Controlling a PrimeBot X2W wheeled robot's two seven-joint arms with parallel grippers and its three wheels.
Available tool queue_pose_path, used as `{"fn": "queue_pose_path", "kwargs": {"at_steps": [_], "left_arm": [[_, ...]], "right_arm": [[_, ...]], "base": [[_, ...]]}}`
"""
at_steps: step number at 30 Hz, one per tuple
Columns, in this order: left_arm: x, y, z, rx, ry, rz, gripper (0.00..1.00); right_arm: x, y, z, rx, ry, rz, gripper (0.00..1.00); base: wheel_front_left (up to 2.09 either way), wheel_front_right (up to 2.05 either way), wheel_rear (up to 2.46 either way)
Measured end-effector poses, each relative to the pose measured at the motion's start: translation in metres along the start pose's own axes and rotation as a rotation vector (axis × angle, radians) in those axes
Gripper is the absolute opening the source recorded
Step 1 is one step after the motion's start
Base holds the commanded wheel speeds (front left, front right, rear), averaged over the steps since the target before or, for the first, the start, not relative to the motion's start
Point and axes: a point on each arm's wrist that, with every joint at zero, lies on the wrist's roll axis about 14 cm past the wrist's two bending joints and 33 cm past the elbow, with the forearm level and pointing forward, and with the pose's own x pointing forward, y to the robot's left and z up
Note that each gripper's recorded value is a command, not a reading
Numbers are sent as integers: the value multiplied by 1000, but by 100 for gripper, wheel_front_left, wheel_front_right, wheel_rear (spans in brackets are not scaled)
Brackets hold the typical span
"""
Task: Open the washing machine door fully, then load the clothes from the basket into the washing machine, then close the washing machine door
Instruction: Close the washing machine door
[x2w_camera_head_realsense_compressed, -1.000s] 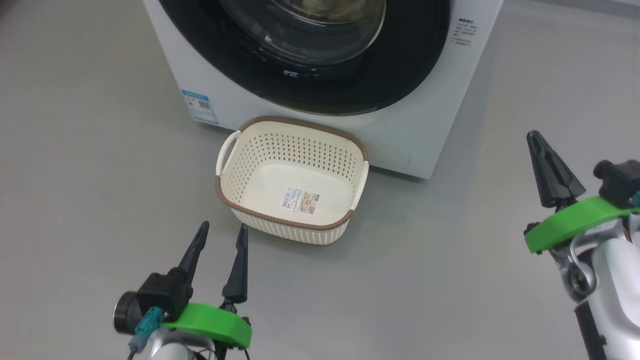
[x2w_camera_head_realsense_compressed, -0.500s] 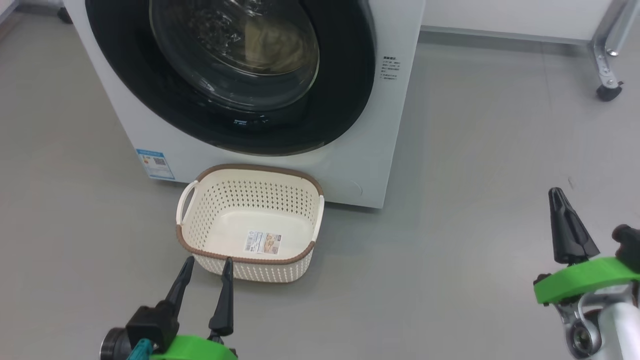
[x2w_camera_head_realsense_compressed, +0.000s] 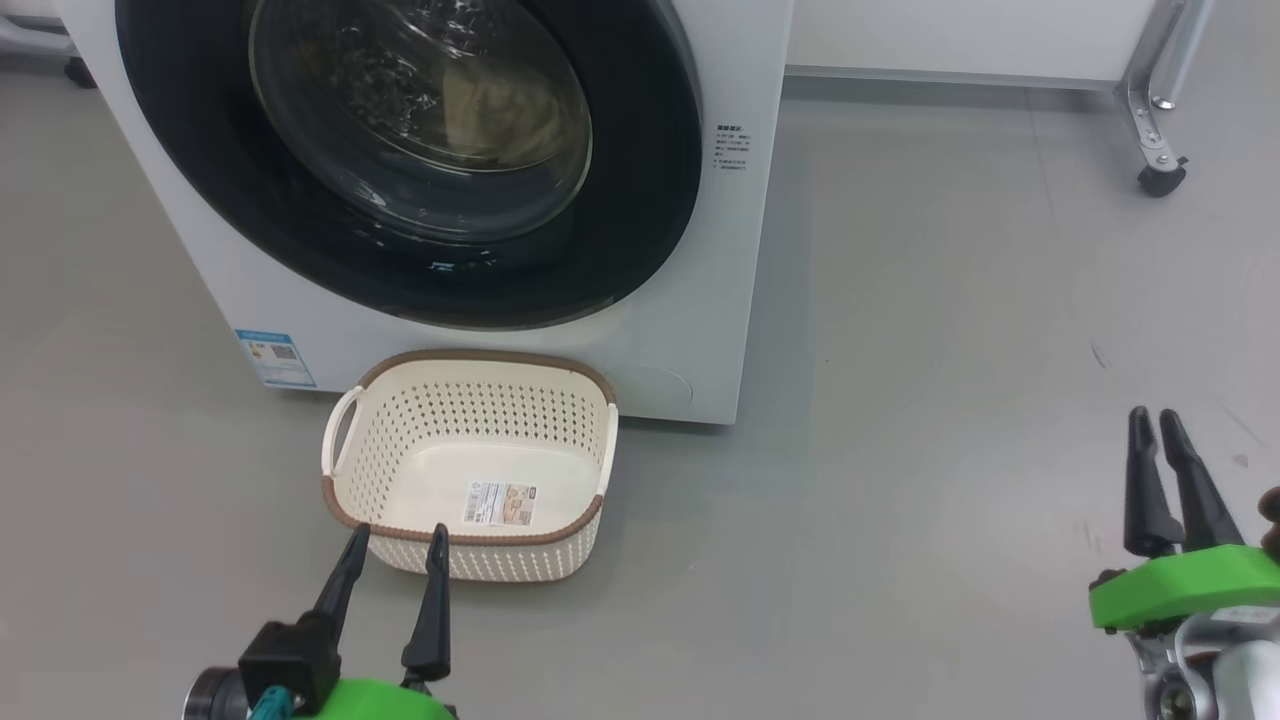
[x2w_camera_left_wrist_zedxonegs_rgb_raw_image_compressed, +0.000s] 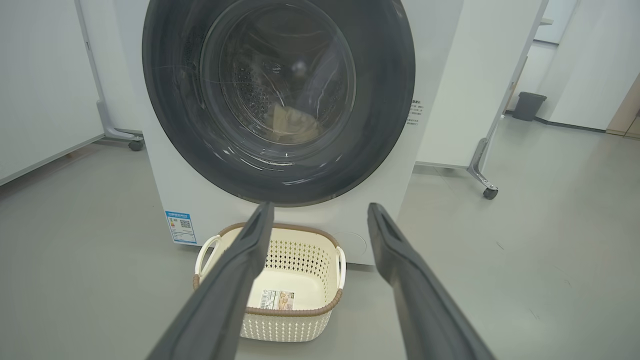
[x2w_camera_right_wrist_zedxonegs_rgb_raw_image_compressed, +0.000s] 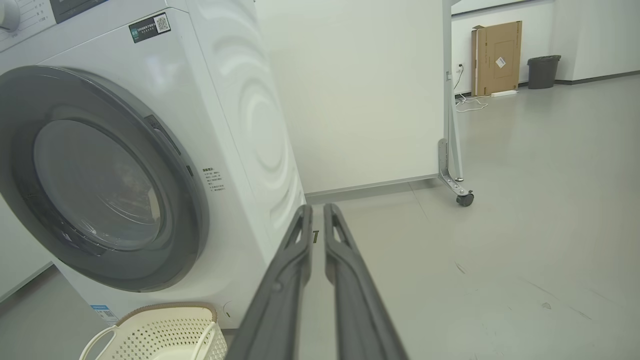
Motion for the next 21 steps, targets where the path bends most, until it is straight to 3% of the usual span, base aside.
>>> {"fn": "queue_pose_path", "kwargs": {"at_steps": [21], "left_arm": [[4, 10, 1, 33, -4, 33, 100]], "right_arm": [[-2, -3, -5, 10, 14, -10, 100]], "base": [[0, 0, 0]]}}
